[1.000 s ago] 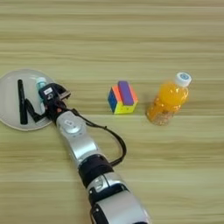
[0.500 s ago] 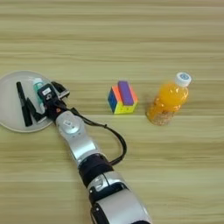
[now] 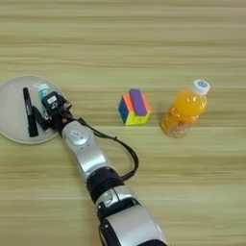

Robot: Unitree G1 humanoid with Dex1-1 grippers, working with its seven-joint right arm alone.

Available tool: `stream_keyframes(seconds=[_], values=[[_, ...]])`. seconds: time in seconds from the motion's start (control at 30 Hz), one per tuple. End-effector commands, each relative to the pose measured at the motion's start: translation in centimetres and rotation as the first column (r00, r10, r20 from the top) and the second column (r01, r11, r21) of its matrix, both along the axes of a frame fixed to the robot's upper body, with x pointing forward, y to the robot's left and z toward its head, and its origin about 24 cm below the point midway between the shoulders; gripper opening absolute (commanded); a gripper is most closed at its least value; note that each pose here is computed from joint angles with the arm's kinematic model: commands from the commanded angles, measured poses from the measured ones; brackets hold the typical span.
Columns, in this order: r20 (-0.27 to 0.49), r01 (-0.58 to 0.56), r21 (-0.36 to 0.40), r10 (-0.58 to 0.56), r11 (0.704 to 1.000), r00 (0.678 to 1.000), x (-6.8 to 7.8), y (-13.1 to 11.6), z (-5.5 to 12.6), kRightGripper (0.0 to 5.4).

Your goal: Move the objects on the table

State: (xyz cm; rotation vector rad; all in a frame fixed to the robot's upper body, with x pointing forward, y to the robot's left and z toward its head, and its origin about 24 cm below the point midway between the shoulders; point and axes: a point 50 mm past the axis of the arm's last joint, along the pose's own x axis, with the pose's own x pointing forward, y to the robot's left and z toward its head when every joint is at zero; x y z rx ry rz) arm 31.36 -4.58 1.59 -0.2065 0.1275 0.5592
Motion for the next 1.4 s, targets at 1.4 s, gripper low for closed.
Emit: stream_keyframes(seconds=[1.4], values=[[0.182, 0.036, 0.122, -0.058, 0.992, 0.982, 1.0, -1.0, 5.1, 1.67]])
